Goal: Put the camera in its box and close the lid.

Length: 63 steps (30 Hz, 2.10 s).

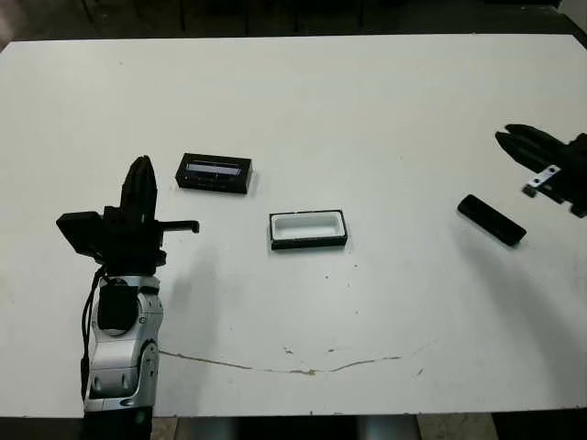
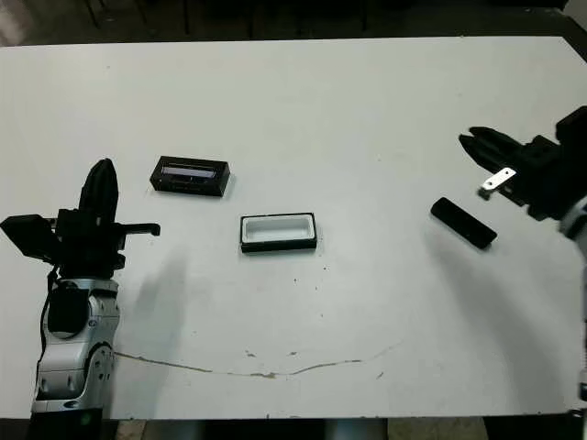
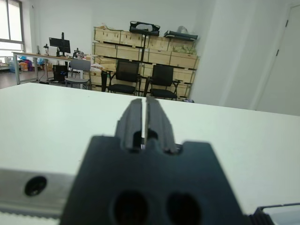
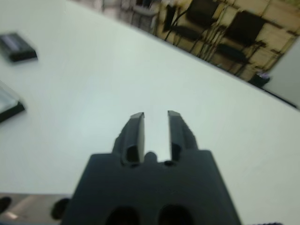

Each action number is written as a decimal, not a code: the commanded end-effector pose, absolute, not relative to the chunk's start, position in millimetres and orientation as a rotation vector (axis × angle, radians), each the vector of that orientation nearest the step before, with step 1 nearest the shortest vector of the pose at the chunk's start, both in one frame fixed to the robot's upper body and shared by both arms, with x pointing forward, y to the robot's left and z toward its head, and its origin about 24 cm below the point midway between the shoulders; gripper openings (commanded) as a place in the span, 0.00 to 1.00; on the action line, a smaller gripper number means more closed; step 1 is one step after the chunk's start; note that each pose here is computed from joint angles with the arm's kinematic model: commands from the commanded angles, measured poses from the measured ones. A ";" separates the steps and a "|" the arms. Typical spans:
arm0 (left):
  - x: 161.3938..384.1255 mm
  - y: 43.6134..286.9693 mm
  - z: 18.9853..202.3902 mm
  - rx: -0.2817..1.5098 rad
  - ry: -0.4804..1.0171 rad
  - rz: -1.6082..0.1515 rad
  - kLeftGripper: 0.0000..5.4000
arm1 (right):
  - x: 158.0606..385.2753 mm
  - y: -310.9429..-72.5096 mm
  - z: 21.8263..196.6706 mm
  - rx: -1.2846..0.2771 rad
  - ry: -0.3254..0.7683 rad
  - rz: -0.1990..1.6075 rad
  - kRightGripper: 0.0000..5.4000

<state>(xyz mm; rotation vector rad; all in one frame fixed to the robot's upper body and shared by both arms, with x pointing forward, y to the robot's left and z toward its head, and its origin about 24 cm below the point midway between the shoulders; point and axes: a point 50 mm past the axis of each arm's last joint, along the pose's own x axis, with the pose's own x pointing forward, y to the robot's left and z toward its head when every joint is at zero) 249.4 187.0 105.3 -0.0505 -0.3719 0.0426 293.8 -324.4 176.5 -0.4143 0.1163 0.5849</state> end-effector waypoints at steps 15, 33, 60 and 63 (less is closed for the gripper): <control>247.5 194.4 96.5 -0.047 -0.317 0.055 0.00 | 283.6 -358.5 156.5 -0.353 0.437 0.774 0.73; 246.8 198.4 93.2 -0.024 -0.307 0.052 0.00 | 277.5 -361.7 142.7 -0.211 0.452 0.776 1.00; 247.2 201.5 93.9 -0.026 -0.307 0.038 0.00 | 260.6 -345.5 102.7 -0.111 0.515 0.696 1.00; 246.8 202.2 94.0 -0.028 -0.306 0.040 0.00 | 258.8 -344.6 96.6 -0.129 0.545 0.663 1.00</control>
